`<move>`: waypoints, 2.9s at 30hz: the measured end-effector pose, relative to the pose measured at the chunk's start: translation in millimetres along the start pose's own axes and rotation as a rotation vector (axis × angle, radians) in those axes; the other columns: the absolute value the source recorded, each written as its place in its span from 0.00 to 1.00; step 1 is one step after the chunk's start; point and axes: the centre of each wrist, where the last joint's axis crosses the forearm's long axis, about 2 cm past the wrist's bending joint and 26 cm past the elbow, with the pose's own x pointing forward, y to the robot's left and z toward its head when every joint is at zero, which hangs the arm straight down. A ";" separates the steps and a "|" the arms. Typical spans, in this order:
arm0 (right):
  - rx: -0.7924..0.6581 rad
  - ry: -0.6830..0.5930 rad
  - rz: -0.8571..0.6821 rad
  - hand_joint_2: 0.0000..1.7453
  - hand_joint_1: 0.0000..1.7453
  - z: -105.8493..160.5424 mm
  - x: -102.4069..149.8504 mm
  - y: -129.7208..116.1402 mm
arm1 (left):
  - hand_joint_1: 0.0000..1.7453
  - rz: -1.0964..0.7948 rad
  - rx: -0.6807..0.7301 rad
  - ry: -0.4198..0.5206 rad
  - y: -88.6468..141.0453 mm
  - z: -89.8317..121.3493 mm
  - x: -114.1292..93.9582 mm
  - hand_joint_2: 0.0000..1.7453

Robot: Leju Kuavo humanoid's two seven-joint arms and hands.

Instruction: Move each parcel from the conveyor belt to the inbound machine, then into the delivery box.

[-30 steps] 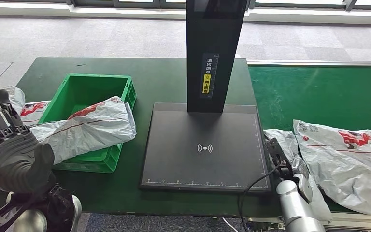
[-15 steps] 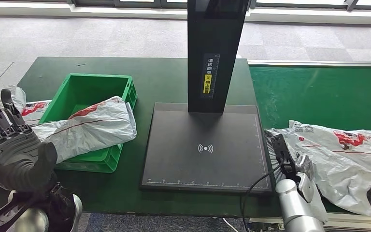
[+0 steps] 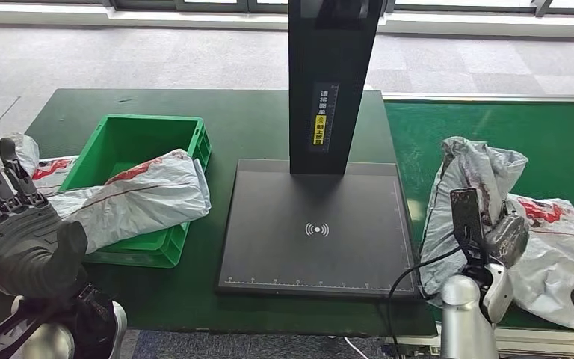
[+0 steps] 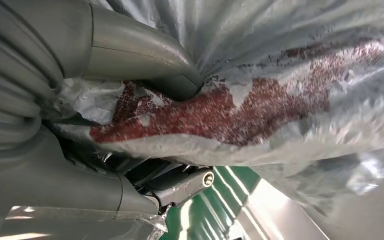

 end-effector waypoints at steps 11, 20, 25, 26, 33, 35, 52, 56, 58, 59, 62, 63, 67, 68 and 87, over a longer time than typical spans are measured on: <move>-0.143 -0.356 -0.128 1.00 1.00 21.7 69.9 -36.7 | 0.00 0.022 -0.015 -0.008 -2.8 -4.1 -4.2 1.00; 0.026 -0.651 -0.235 1.00 1.00 32.5 149.2 -17.7 | 0.00 0.084 -0.032 -0.009 -15.7 -10.3 -13.8 1.00; 0.144 -0.725 -0.268 1.00 1.00 40.4 173.4 5.2 | 0.00 0.106 -0.042 -0.003 -23.4 -11.4 -18.6 1.00; 0.161 -0.736 -0.270 1.00 1.00 42.2 176.7 8.7 | 0.00 0.109 -0.043 -0.001 -24.4 -11.2 -19.2 1.00; 0.236 -0.755 -0.271 1.00 1.00 48.8 185.0 23.4 | 0.00 0.115 -0.045 0.014 -28.5 -8.8 -22.3 1.00; 0.262 -0.744 -0.275 1.00 1.00 50.4 185.3 28.8 | 0.00 0.114 -0.041 0.018 -29.6 -8.1 -22.7 1.00; 0.354 -0.627 -0.226 1.00 0.00 47.7 171.4 68.4 | 0.00 0.097 -0.005 0.032 -34.1 -5.1 -22.9 1.00; 0.376 -0.609 -0.210 1.00 0.00 47.4 167.8 75.4 | 0.00 0.097 -0.011 0.033 -34.6 -4.4 -22.6 1.00; 0.387 -0.605 -0.205 1.00 0.00 47.1 166.7 77.7 | 0.00 0.095 -0.012 0.033 -34.3 -4.3 -22.7 1.00; 0.394 -0.603 -0.203 1.00 0.00 46.8 166.2 78.9 | 0.00 0.093 -0.012 0.033 -34.0 -4.2 -22.8 1.00; 0.418 -0.597 -0.202 1.00 0.00 45.9 164.5 82.8 | 0.00 0.089 -0.011 0.034 -33.7 -4.1 -23.6 1.00; 0.424 -0.596 -0.202 0.75 0.00 45.9 164.0 83.7 | 0.00 0.089 -0.010 0.035 -33.8 -4.0 -23.8 1.00; 0.436 -0.601 -0.206 0.00 0.00 46.5 161.9 86.5 | 0.00 0.091 -0.012 0.037 -34.3 -3.6 -24.0 1.00; 0.434 -0.607 -0.210 0.00 0.00 46.9 161.5 87.0 | 0.00 0.091 -0.012 0.038 -34.3 -3.5 -24.1 1.00; -0.117 -0.831 -0.393 1.00 0.00 58.2 154.0 34.4 | 0.00 -0.007 -0.133 0.168 -53.1 19.5 -71.2 1.00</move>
